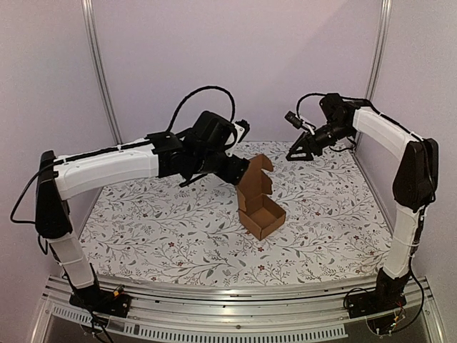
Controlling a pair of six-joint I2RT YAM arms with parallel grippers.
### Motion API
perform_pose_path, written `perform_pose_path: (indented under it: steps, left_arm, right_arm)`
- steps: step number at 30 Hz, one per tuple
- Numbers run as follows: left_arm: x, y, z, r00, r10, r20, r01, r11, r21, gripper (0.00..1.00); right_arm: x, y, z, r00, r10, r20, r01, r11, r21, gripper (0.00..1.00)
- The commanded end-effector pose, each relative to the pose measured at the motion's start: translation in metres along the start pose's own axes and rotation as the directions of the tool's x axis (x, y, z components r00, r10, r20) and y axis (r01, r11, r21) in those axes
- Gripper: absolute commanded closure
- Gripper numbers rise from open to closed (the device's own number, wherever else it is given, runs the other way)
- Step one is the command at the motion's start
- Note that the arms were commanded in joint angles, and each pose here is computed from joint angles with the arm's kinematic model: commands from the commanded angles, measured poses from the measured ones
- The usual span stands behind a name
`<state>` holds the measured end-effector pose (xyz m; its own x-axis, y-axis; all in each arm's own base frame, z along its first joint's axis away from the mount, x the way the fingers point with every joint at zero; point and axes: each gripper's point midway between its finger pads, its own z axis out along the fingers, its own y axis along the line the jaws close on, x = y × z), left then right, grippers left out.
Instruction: Fold the paper box
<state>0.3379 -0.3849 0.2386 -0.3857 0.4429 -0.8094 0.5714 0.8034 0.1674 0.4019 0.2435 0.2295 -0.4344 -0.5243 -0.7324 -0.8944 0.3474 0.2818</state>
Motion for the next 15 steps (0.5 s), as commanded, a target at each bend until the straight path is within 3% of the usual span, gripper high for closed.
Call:
perform_pose_path:
  steps: [1, 4, 15]
  left_arm:
    - [-0.012, -0.011, 0.020, 0.996, 0.057, -0.061, -0.052, 0.996, 0.078, 0.21]
    - [-0.013, -0.019, 0.033, 0.991, 0.092, -0.099, -0.081, 0.991, 0.104, 0.26]
    - [-0.006, -0.030, 0.053, 0.981, 0.123, -0.150, -0.104, 0.986, 0.128, 0.58]
  right_arm:
    - [0.018, 0.002, 0.037, 0.997, 0.016, -0.075, -0.018, 0.999, -0.029, 0.39]
    - [0.020, 0.004, 0.046, 0.998, 0.049, -0.042, -0.051, 0.998, -0.039, 0.41]
    - [0.041, 0.019, 0.078, 0.993, 0.099, -0.063, -0.103, 0.993, -0.055, 0.51]
